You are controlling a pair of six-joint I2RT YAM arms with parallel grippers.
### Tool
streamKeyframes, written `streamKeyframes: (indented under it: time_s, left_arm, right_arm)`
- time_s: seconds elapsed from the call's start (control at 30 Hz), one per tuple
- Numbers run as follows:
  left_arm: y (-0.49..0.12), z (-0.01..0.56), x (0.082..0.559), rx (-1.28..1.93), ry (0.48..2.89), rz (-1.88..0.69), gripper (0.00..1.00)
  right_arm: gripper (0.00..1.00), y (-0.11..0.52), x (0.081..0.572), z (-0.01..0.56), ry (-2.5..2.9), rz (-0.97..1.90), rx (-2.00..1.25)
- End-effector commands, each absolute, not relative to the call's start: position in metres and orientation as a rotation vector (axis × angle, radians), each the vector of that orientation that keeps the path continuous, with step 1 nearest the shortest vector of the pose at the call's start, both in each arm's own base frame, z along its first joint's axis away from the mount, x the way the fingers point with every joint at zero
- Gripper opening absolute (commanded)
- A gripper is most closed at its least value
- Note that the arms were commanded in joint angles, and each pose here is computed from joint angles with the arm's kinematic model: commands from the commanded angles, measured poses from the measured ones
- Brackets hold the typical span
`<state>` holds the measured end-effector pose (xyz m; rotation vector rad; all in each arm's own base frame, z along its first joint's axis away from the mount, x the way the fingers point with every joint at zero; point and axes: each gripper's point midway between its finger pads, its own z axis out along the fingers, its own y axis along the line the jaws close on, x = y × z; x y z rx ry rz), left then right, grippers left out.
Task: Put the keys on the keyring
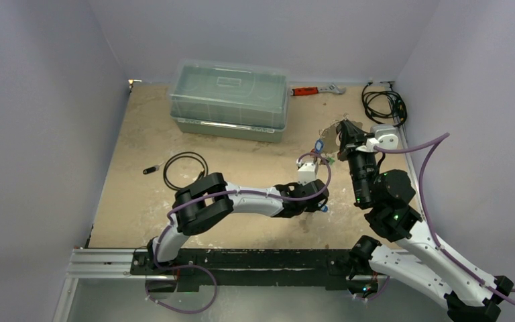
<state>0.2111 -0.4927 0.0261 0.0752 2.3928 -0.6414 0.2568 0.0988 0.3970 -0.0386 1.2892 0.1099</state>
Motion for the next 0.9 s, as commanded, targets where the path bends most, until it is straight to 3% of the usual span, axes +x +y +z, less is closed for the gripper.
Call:
streamKeyframes:
  time_s: [0.0,0.27,0.63,0.87]
  left_arm:
    - [-0.496,0.031,0.216,0.086,2.356,-0.615,0.0]
    - [-0.484,0.068,0.213,0.228,2.22,-0.717,0.0]
    - [-0.376,0.107,0.221,0.38,2.04,-0.443,0.0]
    - [-0.33,0.15,0.211,0.466,1.922,-0.44,0.0]
  right_arm:
    - [0.0,0.099,0.253,0.416,1.231,0.164,-0.008]
    - [0.0,0.099,0.251,0.417,1.229,0.173,-0.017]
    - [0.0,0.117,0.249,0.42,1.22,0.236,-0.095]
    - [0.0,0.129,0.252,0.416,1.228,0.261,-0.132]
